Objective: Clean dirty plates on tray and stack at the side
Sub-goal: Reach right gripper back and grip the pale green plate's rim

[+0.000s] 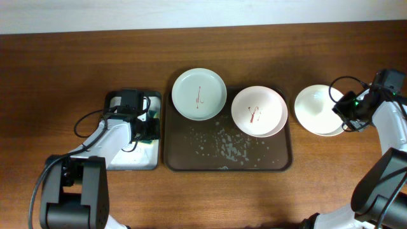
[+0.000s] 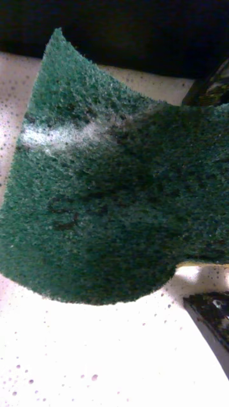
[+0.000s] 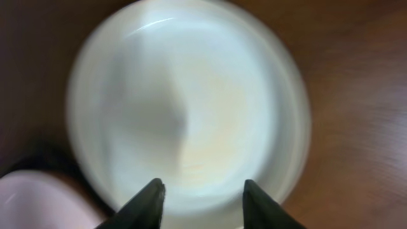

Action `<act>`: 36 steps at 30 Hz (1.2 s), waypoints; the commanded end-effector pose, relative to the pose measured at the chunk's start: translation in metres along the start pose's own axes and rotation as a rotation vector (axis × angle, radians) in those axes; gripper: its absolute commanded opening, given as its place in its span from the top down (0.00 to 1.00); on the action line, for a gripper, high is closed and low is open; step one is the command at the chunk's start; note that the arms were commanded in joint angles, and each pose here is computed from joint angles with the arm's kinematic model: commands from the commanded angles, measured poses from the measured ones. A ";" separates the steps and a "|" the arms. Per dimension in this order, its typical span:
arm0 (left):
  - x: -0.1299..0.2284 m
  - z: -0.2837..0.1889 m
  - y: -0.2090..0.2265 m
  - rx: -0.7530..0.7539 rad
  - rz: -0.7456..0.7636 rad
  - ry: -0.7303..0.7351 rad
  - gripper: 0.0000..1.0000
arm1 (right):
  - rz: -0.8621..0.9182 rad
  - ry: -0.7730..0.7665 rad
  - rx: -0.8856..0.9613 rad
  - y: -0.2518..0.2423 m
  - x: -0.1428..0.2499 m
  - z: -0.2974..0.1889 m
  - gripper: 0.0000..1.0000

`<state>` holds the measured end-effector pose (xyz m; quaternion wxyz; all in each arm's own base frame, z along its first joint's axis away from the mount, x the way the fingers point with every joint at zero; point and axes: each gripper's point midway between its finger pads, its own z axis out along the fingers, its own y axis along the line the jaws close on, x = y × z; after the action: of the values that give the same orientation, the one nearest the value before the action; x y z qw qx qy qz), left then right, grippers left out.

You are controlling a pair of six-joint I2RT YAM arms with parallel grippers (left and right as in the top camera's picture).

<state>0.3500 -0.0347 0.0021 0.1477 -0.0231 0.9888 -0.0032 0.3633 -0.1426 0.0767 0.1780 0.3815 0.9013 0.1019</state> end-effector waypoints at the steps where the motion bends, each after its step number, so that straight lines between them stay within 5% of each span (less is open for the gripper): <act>1: 0.009 0.006 -0.001 0.007 0.002 0.032 0.20 | -0.213 0.061 -0.266 0.070 0.017 -0.009 0.55; 8: 0.009 0.006 -0.001 0.008 0.002 0.032 0.19 | -0.689 0.093 -0.371 0.176 0.078 -0.023 0.49; 16: 0.009 0.006 -0.001 0.008 0.001 0.032 0.18 | -0.949 0.019 -0.387 0.253 0.137 -0.008 0.45; 23: 0.009 0.006 -0.001 0.008 0.002 0.032 0.18 | -1.053 -0.012 -0.400 0.288 0.172 0.034 0.43; 31: 0.009 0.006 -0.001 0.008 0.001 0.032 0.18 | -0.945 0.017 -0.355 0.286 0.178 0.086 0.44; 36: 0.009 0.006 -0.001 0.008 0.001 0.032 0.18 | -0.919 0.073 -0.352 0.279 0.189 0.102 0.55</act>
<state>0.3500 -0.0340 0.0021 0.1479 -0.0233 0.9887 -0.0013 0.4631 0.1866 0.0349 0.2448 -0.1064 0.9490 0.1677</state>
